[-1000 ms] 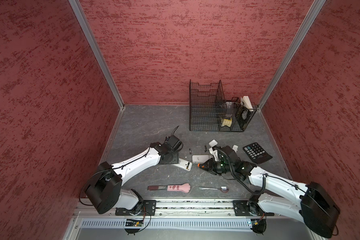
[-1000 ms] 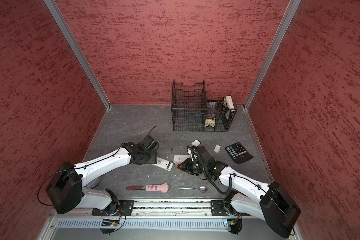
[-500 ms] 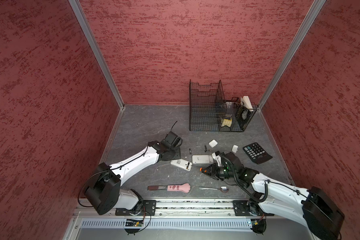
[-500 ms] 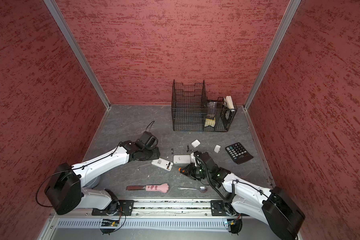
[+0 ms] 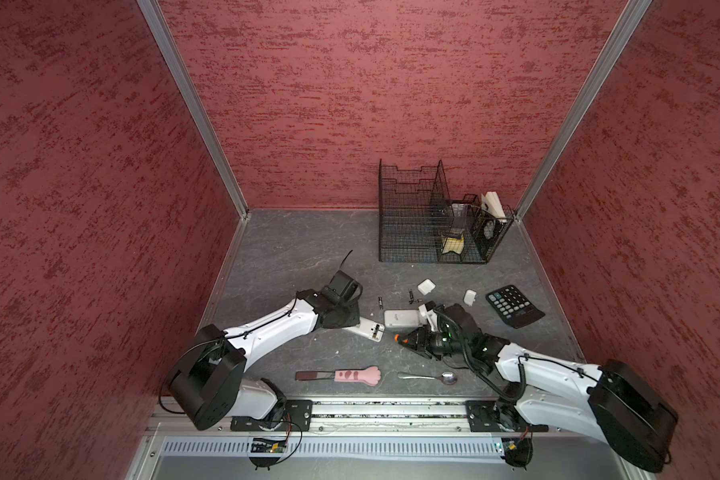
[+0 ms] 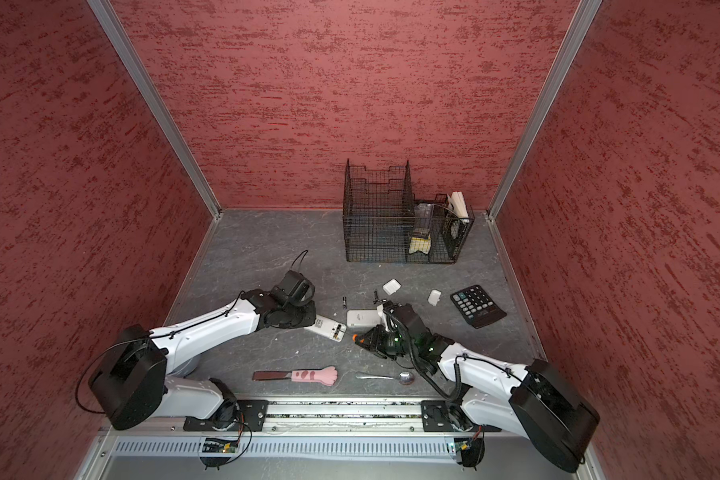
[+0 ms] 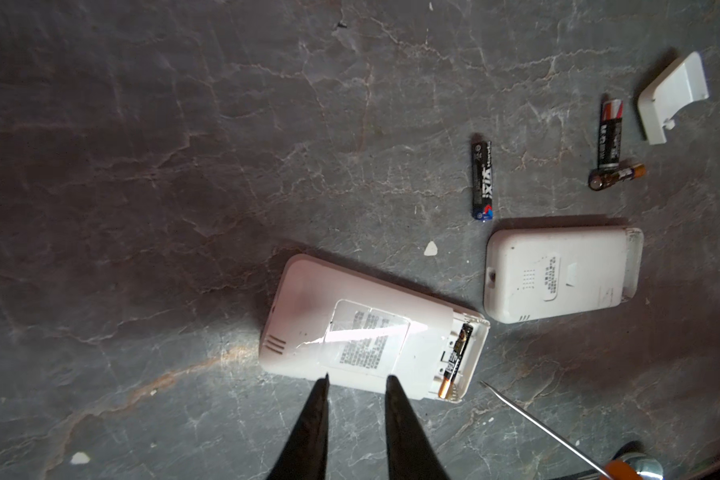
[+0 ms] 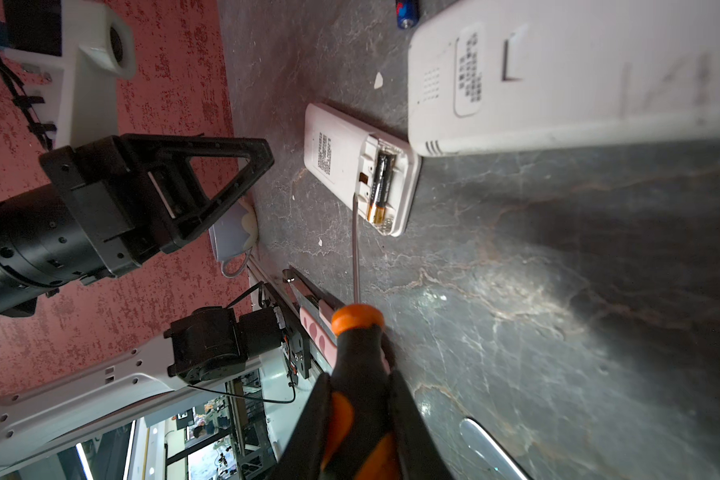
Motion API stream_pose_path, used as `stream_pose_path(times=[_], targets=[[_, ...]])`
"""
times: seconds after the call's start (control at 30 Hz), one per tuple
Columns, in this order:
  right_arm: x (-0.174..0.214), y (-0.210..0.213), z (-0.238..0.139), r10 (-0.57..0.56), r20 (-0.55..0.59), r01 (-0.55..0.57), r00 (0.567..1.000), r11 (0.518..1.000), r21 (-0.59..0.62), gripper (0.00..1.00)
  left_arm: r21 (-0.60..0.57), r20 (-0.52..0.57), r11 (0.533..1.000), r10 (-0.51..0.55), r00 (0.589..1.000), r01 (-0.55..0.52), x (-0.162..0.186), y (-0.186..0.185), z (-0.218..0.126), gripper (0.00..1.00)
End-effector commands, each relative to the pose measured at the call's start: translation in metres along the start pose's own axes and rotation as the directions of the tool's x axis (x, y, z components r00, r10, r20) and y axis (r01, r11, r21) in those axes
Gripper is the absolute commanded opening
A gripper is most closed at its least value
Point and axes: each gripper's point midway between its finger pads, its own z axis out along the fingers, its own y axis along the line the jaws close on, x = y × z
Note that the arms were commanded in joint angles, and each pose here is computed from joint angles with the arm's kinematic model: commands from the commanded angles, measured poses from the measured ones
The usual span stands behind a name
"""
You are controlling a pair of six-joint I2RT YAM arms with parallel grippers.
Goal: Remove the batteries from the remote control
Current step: 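Lower the screwdriver tip to the gold battery end while the left holds the remote, then pry under the gold battery end with the right gripper's screwdriver tip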
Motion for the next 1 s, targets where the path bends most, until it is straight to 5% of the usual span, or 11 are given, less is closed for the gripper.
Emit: stream_pose_path(times=[0.0, 0.97], targets=[[0.0, 0.001, 0.001, 0.011, 0.013, -0.01, 1.0, 1.0, -0.016, 0.0, 0.03, 0.018, 1.0, -0.005, 1.0, 0.004, -0.003, -0.004, 0.0, 0.22], [0.005, -0.014, 0.019, 0.076, -0.024, -0.077, 0.997, 0.994, -0.074, 0.0, -0.082, -0.076, 0.997, 0.003, 0.997, -0.009, 0.03, 0.021, 0.034, 0.03]])
